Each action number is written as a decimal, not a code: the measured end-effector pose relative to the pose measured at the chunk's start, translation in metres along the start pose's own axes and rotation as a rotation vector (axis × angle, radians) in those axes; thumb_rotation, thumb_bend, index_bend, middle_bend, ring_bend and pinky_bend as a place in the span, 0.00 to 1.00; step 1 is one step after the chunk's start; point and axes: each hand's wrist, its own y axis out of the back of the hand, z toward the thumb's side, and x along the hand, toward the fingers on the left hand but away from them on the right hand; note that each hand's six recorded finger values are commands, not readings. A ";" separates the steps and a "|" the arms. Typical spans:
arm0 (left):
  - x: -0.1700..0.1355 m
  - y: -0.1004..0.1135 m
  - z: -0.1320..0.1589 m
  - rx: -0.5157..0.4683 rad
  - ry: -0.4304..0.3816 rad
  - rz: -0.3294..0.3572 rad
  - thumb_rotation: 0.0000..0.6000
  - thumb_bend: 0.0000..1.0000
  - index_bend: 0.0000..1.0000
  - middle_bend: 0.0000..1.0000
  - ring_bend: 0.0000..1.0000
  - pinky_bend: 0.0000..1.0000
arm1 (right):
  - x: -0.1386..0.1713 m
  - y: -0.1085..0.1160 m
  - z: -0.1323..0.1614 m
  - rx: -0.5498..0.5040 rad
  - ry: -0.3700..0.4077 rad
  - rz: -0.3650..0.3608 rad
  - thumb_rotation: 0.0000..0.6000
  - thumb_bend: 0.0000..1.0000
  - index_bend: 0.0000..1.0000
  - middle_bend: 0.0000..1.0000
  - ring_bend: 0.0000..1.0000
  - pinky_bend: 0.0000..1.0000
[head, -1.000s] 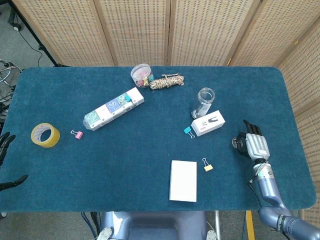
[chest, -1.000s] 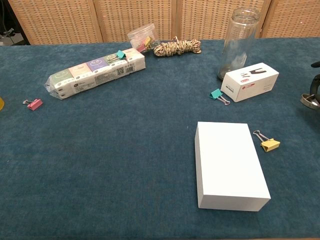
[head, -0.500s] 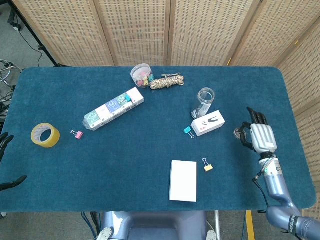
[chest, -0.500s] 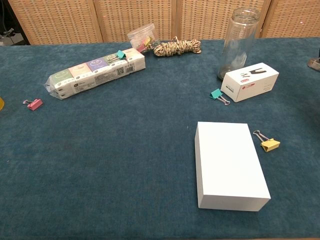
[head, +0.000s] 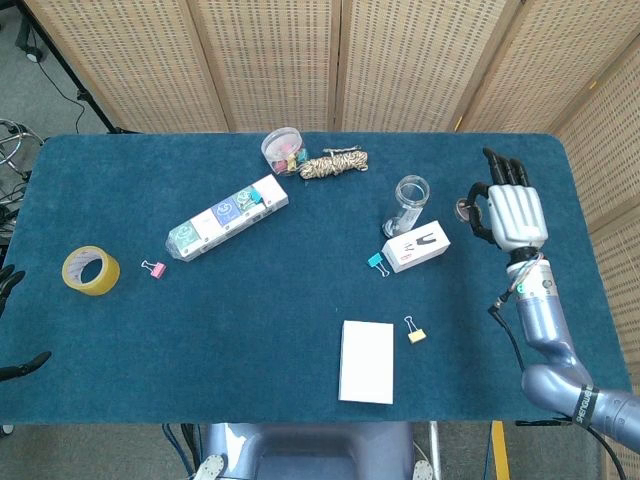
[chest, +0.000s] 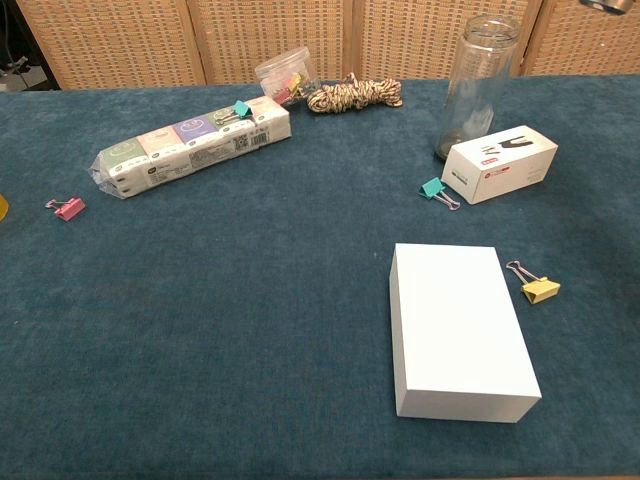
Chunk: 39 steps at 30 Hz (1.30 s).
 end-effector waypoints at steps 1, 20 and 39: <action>0.000 0.000 0.000 -0.001 0.000 0.000 1.00 0.13 0.00 0.00 0.00 0.00 | -0.006 0.003 0.007 0.003 0.003 -0.002 1.00 0.57 0.66 0.00 0.00 0.00; 0.002 0.005 -0.005 -0.022 0.013 0.002 1.00 0.13 0.00 0.00 0.00 0.00 | -0.054 -0.024 0.055 0.118 0.024 -0.035 1.00 0.57 0.66 0.00 0.00 0.00; 0.003 0.001 -0.004 -0.011 0.016 -0.008 1.00 0.13 0.00 0.00 0.00 0.00 | -0.063 -0.036 0.065 0.155 0.027 -0.052 1.00 0.57 0.66 0.00 0.00 0.00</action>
